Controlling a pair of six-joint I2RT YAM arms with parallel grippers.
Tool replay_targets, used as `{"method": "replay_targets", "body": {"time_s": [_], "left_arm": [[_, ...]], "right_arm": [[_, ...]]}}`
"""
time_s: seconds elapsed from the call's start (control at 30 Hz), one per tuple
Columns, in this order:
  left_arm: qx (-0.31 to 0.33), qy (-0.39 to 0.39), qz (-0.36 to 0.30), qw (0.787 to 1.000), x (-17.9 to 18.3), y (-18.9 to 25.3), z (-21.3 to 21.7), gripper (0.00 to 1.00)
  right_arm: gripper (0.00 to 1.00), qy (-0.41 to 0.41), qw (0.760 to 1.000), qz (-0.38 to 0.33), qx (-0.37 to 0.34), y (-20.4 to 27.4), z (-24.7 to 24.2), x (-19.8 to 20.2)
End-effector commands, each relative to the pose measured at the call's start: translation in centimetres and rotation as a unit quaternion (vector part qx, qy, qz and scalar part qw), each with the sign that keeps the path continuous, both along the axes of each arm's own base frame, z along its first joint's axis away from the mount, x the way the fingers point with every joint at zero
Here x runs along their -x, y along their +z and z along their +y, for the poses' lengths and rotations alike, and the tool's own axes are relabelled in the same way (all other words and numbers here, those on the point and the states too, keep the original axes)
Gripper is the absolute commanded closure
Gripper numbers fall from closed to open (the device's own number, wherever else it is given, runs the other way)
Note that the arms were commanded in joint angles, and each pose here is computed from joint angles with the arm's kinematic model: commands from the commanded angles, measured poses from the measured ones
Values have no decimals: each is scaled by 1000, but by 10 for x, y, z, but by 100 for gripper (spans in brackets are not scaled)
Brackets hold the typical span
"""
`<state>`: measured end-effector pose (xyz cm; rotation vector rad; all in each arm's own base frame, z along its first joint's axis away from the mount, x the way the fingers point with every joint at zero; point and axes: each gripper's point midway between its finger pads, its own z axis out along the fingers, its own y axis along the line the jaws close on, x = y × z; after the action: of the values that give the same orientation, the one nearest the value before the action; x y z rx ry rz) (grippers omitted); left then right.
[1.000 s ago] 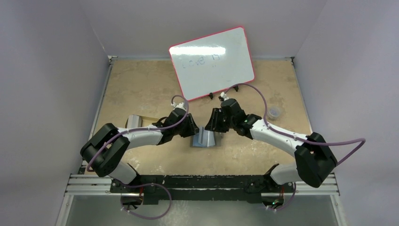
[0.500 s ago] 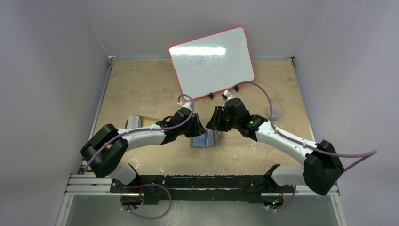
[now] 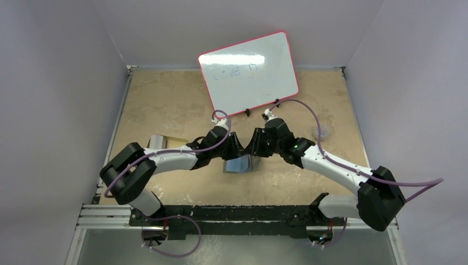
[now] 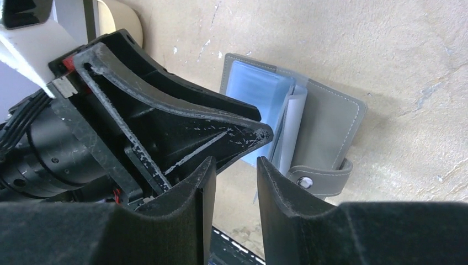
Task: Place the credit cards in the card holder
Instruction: Insert the credit card into the card holder.
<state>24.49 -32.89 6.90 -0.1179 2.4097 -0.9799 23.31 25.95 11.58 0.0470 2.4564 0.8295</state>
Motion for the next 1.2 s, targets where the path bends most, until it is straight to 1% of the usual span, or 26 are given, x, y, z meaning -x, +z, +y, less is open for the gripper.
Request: {"method": "replay_targets", "body": {"time_s": [0.0,0.2,0.43,0.6,0.73,0.87,1.07,1.17], "left_arm": [[40,-8,-12,999,-8,14,-19,67],[37,-9,-7,999,-8,6,-21,69],[-3,18,-24,1000,-18,10,-7,70],[-12,16,-15,1000,-18,2,-8,71],[-5,15,-15,1000,-19,1,-11,71],[-21,19,-15,999,-21,2,-7,71],[-68,59,-23,996,-31,9,27,71],[-87,85,-34,992,-39,22,52,66]], "right_arm": [[65,-13,1000,-23,-17,13,0,-5],[65,-10,1000,-17,-21,6,-1,0],[66,-6,1000,-6,-21,-4,1,5],[67,2,1000,-1,-22,-5,6,6],[67,10,999,-6,-34,1,14,7],[68,8,1000,7,-23,-11,16,10],[68,-15,1000,19,17,-33,3,8],[68,-20,999,32,37,-47,-3,11]]}}
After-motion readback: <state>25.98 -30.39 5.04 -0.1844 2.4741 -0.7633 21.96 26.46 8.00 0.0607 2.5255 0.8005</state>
